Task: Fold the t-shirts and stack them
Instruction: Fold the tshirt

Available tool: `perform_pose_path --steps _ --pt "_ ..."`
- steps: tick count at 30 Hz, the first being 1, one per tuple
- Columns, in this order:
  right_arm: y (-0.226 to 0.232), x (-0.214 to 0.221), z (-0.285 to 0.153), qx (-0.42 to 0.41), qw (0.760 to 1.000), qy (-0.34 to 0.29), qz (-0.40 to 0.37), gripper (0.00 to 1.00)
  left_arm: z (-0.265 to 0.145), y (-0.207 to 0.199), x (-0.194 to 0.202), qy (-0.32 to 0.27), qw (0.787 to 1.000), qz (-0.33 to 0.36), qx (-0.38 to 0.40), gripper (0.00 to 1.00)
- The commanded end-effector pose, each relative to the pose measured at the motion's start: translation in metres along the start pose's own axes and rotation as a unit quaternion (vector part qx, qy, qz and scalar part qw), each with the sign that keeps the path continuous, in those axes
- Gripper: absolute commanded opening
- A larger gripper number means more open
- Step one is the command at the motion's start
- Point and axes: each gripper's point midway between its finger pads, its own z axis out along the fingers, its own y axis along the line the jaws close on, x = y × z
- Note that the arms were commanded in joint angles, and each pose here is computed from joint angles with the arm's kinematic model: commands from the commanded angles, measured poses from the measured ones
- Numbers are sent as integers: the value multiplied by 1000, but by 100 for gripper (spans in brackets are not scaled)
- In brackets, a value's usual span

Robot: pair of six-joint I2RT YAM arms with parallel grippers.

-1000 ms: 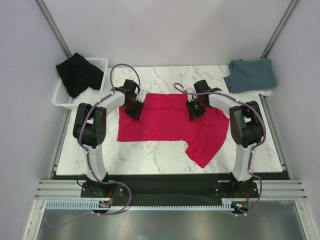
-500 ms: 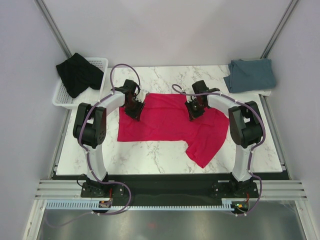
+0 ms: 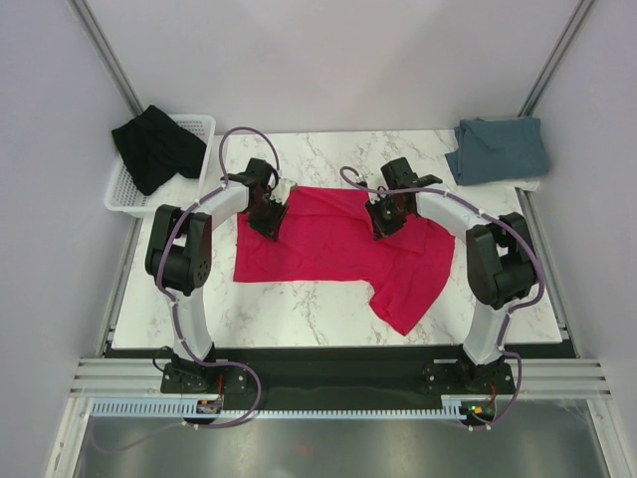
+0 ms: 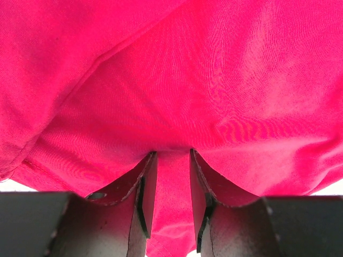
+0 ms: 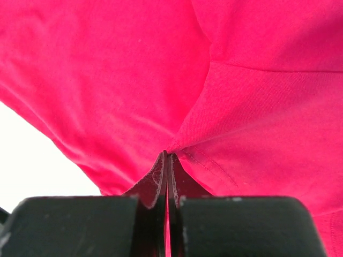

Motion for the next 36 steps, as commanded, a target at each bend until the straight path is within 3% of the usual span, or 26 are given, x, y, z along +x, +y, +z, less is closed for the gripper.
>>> perform_pose_path --steps 1,4,5,6,9,13,20,26,36 --pt "13 0 -8 -21 1000 -6 -1 0 -14 -1 -17 -31 999 -6 -3 38" --pt "19 1 -4 -36 999 -1 10 2 -15 -1 -17 -32 999 -4 -4 38" --pt "19 3 -2 -41 999 3 17 8 -15 -1 -17 -32 999 -4 -5 38" --pt "19 2 2 -45 999 10 23 25 -15 0 -17 -32 999 -4 -7 38" --pt "16 -13 -6 -41 999 -5 23 37 -22 1 -24 -40 999 -3 -10 38" --pt "-7 -50 -25 -8 998 -58 15 39 -45 4 -48 -77 997 2 -12 38" --pt "-104 -90 -40 58 988 -120 74 40 -50 42 -80 -100 994 -19 -33 39" --pt "-164 -72 -2 64 984 -95 139 40 -17 73 -88 -77 995 -37 -50 39" --pt "-191 -46 17 78 979 -72 176 41 21 99 -69 -32 996 -59 -57 40"
